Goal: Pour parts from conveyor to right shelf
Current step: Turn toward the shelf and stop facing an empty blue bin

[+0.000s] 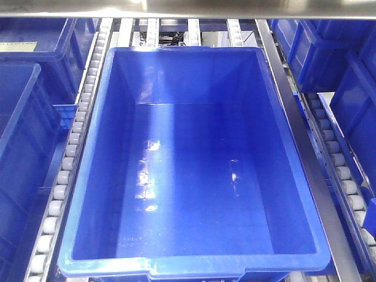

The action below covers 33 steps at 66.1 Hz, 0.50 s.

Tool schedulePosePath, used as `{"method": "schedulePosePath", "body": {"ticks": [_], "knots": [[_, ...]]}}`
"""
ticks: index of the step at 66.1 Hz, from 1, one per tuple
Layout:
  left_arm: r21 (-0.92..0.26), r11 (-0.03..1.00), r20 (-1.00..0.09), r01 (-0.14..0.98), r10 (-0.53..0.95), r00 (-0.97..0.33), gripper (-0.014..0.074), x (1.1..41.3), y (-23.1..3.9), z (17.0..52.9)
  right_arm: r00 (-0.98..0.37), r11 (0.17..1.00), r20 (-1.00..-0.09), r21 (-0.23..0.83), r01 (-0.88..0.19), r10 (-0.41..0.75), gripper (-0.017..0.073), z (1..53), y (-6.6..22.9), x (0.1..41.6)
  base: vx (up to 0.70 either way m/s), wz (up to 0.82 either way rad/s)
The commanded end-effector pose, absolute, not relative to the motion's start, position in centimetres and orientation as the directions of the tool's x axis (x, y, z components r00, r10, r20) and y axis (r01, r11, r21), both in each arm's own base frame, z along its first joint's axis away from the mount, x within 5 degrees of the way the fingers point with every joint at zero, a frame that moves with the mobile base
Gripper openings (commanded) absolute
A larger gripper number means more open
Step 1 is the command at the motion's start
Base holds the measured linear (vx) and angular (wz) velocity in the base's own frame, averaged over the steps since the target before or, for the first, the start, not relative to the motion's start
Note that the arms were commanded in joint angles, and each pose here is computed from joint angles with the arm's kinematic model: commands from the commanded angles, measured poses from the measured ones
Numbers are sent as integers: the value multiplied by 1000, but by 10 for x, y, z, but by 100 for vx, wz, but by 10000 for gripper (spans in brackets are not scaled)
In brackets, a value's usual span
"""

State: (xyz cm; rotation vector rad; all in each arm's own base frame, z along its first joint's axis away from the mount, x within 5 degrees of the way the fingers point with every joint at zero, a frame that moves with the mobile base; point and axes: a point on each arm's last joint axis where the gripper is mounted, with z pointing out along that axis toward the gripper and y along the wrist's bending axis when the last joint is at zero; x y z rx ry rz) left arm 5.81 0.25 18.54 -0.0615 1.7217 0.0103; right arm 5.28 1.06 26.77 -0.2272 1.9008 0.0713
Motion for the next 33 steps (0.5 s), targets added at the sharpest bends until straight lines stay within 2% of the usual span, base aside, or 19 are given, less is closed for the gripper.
{"method": "schedulePosePath", "body": {"ticks": [1, 33], "knots": [[-45, 998, -996, -39, -48, -73, -6, 59, 2, 198, -230, 981, -967, -71, -181, -112, -5, 282, 10, 55, 0, 0], [-45, 998, -996, -39, -48, -73, -6, 59, 2, 198, -230, 981, -967, -72, -180, -113, -5, 282, 10, 55, 0, 0]]}}
